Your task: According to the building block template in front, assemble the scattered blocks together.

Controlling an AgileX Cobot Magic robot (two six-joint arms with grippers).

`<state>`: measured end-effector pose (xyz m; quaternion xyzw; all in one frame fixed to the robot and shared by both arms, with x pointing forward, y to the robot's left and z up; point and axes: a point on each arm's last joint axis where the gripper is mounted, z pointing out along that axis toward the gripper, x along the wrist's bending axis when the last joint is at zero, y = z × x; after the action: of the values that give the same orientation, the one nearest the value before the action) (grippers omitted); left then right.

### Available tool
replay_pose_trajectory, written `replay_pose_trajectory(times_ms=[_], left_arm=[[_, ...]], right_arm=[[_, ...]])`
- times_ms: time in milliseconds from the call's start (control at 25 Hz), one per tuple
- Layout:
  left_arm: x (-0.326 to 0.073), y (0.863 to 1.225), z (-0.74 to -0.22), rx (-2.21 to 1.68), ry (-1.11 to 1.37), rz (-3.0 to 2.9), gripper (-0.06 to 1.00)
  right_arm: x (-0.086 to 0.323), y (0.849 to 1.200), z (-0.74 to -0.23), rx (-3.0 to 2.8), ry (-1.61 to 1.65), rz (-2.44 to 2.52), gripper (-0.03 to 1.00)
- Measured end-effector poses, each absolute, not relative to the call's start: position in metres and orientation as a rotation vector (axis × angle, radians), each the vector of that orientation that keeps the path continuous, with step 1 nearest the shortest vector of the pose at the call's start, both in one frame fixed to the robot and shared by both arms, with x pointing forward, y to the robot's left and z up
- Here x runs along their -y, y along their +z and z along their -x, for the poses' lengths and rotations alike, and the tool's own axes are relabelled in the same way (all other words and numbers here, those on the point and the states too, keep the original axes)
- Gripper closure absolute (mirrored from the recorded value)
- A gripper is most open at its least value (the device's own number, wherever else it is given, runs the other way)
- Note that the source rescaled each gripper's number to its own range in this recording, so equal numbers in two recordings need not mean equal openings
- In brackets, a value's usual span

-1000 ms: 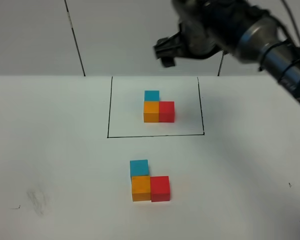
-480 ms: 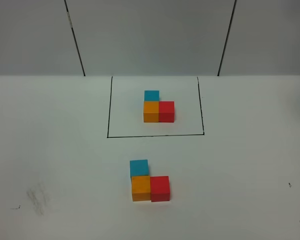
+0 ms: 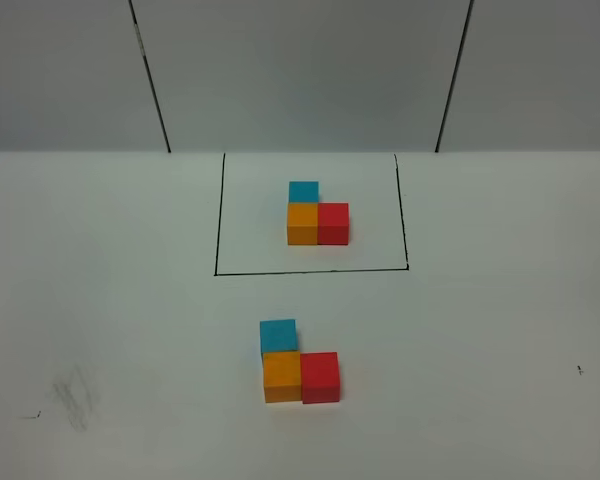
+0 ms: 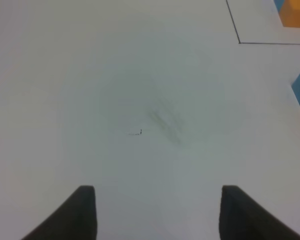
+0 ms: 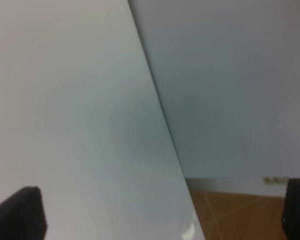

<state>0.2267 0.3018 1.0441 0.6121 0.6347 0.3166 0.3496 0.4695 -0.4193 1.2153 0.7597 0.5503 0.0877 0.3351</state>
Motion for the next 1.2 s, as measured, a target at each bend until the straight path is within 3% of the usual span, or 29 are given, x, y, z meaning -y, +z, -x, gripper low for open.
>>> replay_pose_trajectory(times_ms=[320,560,840,1200], left_arm=[[-0.302,1.044,-0.227,-1.644,0.82,-1.586,0.73],[-0.302,1.044,-0.227,-1.644,0.82,-1.586,0.73],[-0.302,1.044,-0.227,-1.644,0.82,-1.586,0.73],[-0.302,1.044,-0.227,-1.644,0.82,-1.586,0.73]], right_arm=[[0.363,1.248,-0.324,-1.174,0.302,-1.801,0.25],[0.318,1.219,-0.24,-1.081,0.474,-1.701,0.27],[0.289,1.157,-0.233,-1.351,0.717,-1.546,0.27],[0.284,1.112,-0.251,-1.531,0.881,-1.529,0.27]])
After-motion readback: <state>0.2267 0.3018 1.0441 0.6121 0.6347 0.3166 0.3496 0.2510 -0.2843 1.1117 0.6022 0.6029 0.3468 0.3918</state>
